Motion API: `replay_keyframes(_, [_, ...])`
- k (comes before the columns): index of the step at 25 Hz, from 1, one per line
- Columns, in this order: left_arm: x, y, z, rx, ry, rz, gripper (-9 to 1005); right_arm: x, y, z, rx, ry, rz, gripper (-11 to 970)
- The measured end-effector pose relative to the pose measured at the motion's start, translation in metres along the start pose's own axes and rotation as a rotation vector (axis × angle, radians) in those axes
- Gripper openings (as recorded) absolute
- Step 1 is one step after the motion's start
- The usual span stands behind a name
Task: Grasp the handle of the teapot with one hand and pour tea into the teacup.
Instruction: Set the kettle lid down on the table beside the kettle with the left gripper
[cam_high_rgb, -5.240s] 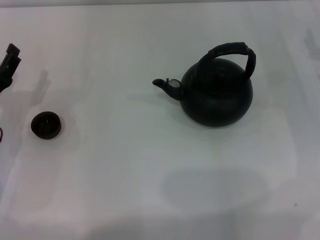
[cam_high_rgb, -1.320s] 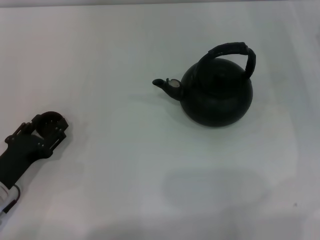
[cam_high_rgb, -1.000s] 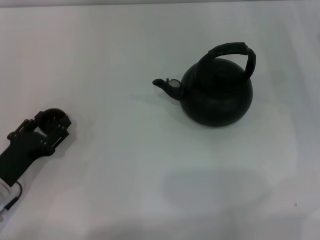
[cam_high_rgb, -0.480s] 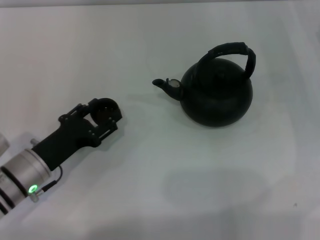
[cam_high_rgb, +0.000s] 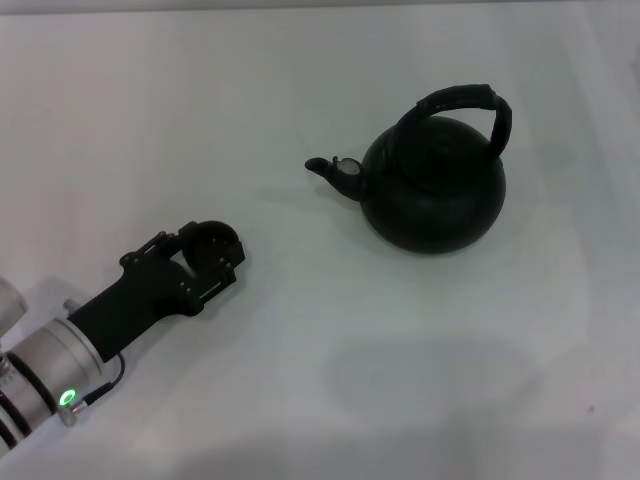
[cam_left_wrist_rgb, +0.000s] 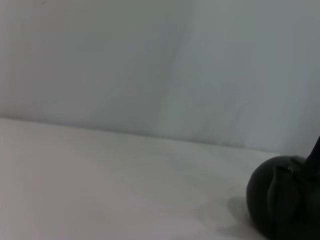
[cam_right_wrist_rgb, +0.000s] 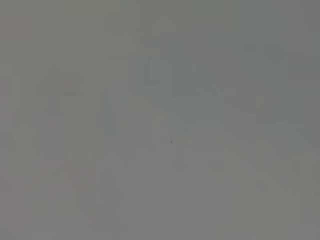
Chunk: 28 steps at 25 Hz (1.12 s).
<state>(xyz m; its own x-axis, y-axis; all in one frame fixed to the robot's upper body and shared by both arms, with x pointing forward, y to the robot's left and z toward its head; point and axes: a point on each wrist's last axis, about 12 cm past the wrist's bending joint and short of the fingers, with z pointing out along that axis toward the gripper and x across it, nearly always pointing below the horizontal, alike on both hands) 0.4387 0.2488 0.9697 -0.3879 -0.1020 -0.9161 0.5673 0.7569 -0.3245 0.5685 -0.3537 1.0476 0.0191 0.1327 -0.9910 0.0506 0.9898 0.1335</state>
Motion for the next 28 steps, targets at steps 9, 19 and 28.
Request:
replay_keyframes(9, [0.002,-0.001,0.002,-0.004,0.017,-0.008,703,-0.001,0.001,0.002,-0.005,-0.001,-0.004,724])
replay_keyframes(19, [0.0,-0.003,0.007,0.009,0.015,-0.013,703,-0.001,0.003,0.002,-0.011,-0.001,0.0,724])
replay_keyframes(28, [0.0,0.0,0.012,0.005,0.046,-0.001,703,-0.001,0.002,0.002,-0.008,-0.004,0.003,724])
